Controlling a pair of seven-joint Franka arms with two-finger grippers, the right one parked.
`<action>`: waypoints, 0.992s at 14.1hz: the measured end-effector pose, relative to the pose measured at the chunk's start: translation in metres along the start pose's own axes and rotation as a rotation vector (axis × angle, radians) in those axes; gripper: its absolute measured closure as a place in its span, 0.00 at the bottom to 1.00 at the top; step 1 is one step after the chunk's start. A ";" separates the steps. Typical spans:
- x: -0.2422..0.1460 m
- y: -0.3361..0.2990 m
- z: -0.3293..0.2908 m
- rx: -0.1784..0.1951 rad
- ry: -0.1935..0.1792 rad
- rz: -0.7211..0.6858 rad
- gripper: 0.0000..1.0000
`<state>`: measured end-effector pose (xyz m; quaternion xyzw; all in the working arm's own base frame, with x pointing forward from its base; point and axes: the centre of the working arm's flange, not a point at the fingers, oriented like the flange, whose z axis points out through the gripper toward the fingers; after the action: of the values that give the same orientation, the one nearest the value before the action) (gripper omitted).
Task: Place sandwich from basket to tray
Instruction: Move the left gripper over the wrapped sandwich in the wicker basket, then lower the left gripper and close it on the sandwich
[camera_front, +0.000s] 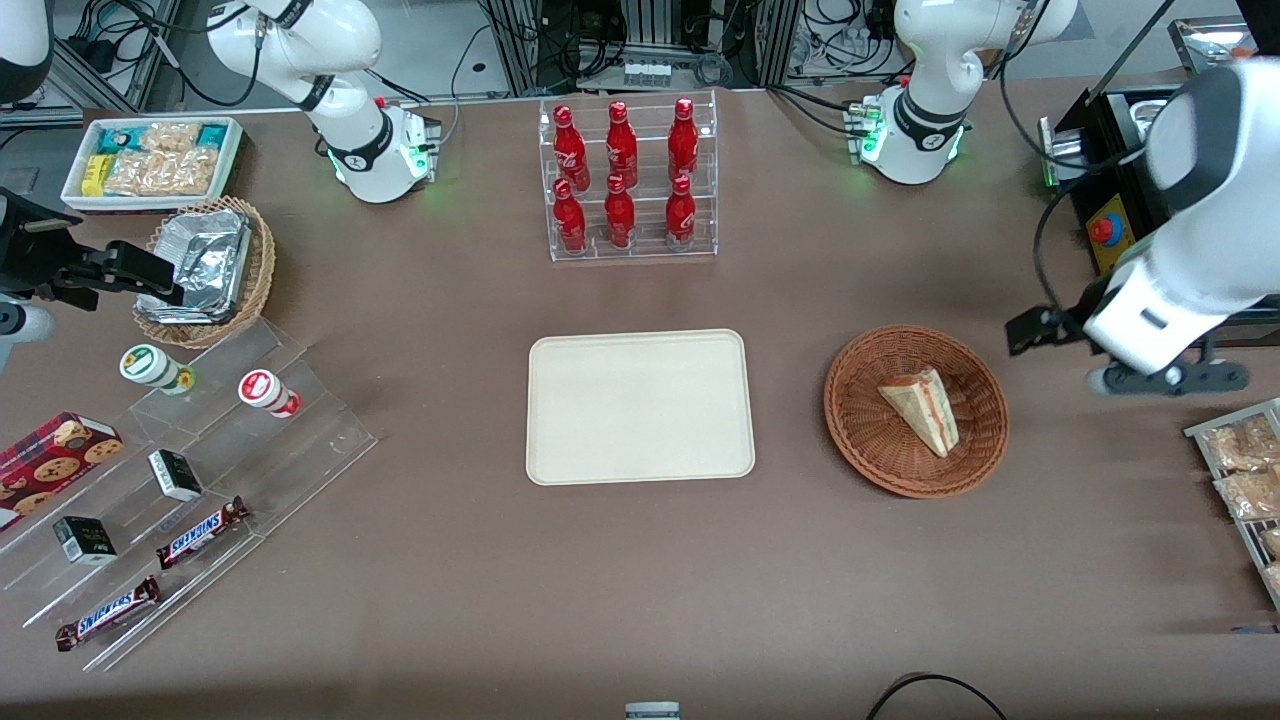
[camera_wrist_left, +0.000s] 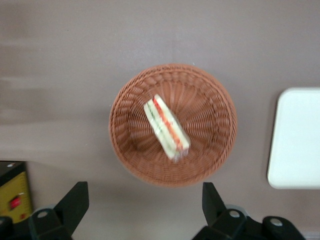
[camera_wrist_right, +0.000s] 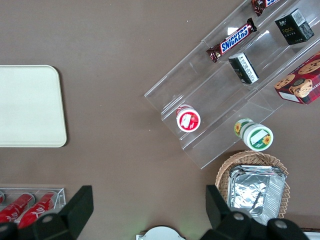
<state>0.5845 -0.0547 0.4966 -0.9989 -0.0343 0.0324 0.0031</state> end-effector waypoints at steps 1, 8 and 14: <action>0.001 0.002 0.019 -0.002 0.012 -0.038 0.00; -0.025 0.027 0.134 -0.031 0.074 -0.409 0.00; -0.042 0.028 0.200 -0.018 0.032 -0.504 0.00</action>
<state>0.5319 -0.0843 0.2996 -0.9591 -0.2827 0.0142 0.0027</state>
